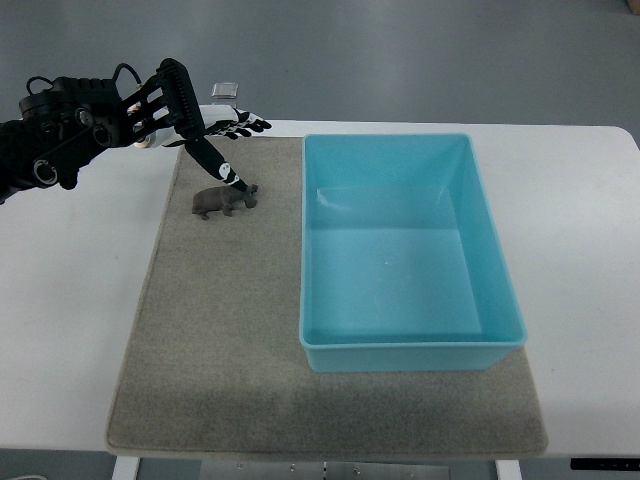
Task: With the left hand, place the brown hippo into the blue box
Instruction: 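Lower the left hand onto the brown hippo and close fingers around it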
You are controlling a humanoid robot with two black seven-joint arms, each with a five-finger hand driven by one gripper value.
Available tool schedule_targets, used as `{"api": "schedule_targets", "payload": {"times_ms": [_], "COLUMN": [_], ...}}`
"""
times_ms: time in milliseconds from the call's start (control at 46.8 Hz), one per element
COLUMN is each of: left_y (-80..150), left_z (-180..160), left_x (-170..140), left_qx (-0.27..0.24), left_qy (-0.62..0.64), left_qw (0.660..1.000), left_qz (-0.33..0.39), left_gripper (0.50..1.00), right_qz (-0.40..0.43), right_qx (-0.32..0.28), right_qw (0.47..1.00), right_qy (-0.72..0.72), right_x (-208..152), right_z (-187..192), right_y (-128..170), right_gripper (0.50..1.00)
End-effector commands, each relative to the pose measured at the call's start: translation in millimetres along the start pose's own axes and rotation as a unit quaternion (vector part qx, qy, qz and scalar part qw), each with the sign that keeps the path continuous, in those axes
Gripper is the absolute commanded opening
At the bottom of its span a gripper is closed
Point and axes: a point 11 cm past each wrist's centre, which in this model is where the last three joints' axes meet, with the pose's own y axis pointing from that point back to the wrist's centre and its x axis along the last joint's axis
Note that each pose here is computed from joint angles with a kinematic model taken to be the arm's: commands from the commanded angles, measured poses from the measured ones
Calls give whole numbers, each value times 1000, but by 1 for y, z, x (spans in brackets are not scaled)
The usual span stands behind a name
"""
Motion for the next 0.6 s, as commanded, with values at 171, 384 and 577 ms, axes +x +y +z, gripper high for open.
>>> {"api": "schedule_targets", "payload": {"times_ms": [171, 384, 577], "left_y": [8, 15, 14], "left_z": [6, 2, 1], "left_x": [-5, -2, -6], "left_qx": [8, 21, 23], "left_qy": [-56, -62, -60], "left_qw": [997, 996, 995], "left_qz": [-48, -65, -76], "left_gripper": [999, 999, 999], "right_qz": [0, 0, 0], "right_qx": [0, 0, 0], "right_qw": [1000, 1000, 1000], "right_qy": [0, 0, 0], "right_x": [0, 0, 0], "right_z": [0, 0, 0], "right_y": [0, 0, 0], "right_gripper": [936, 936, 936]}}
